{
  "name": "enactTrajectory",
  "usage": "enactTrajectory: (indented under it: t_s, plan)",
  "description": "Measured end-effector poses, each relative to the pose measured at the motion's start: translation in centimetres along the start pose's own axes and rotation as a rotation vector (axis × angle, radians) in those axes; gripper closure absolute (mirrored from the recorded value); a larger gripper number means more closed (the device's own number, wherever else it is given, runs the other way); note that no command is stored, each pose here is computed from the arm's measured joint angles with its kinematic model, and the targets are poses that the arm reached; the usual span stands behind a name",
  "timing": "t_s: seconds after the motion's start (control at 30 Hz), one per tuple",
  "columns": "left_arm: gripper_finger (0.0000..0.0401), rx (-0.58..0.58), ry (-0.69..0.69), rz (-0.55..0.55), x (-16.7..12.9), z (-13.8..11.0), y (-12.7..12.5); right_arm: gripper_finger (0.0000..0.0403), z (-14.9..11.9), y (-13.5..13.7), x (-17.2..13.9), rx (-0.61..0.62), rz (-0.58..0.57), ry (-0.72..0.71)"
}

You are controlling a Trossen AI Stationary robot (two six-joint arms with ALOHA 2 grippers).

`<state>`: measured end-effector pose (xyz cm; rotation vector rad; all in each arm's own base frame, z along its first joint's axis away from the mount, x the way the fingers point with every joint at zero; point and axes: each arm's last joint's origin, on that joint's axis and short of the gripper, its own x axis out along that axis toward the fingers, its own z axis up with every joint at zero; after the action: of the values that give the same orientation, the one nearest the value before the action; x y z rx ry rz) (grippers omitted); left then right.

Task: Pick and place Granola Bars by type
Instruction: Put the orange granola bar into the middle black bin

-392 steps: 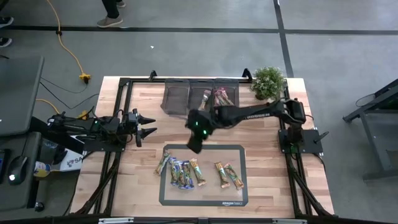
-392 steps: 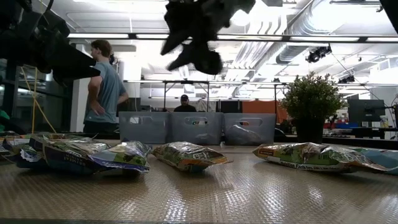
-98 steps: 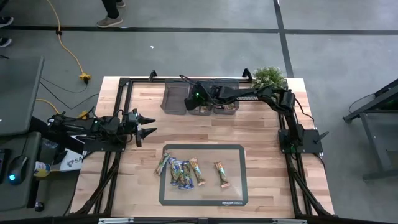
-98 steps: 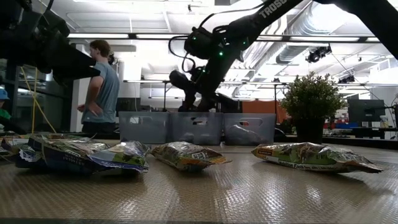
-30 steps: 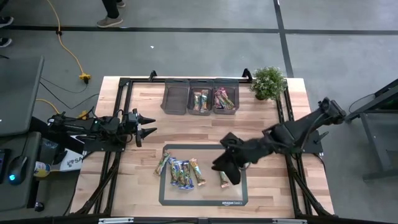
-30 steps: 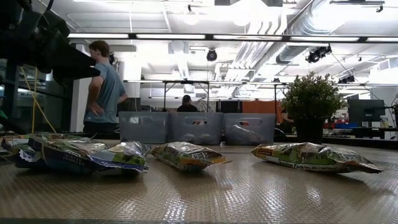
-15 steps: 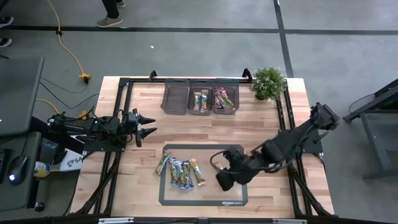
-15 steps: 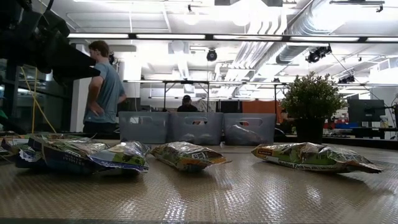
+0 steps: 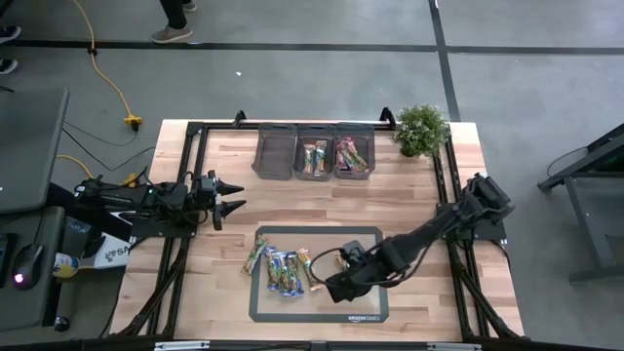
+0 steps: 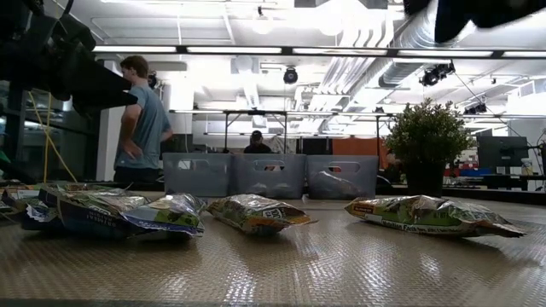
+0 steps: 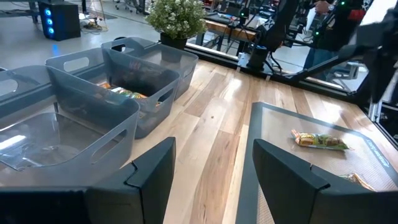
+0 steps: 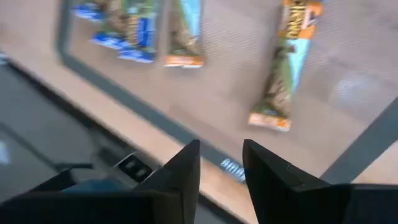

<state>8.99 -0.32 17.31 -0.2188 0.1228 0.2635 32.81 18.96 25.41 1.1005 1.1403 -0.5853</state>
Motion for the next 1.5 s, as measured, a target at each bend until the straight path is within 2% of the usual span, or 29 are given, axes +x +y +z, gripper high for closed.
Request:
enactTrajectory:
  t_s: [0.13, 0.27, 0.53, 0.9, 1.1, 1.5]
  plan:
    - [0.0190, 0.000, 0.000, 0.000, 0.0, 0.0, 0.0, 0.0321, 0.8, -0.3, 1.6, 0.000, -0.079, -0.013]
    - [0.0190, 0.000, 0.000, 0.000, 0.0, 0.0, 0.0, 0.0321, 1.6, -0.6, 2.4, -0.010, -0.127, -0.042]
    - [0.0190, 0.000, 0.001, 0.000, 0.0, 0.0, 0.0, 0.0277, 3.0, -0.9, 3.4, -0.056, -0.181, -0.097]
    - [0.0190, 0.000, 0.000, 0.000, 0.0, 0.0, 0.0, 0.0214, 3.3, -1.1, 4.8, -0.078, -0.228, -0.077]
    - [0.0190, 0.000, 0.000, 0.000, 0.0, 0.0, 0.0, 0.0206, 3.5, -1.3, 6.8, -0.089, -0.271, -0.020]
    - [0.0190, 0.000, 0.000, 0.000, 0.0, 0.0, 0.0, 0.0205, 4.4, -1.4, 7.4, -0.098, -0.260, -0.034]
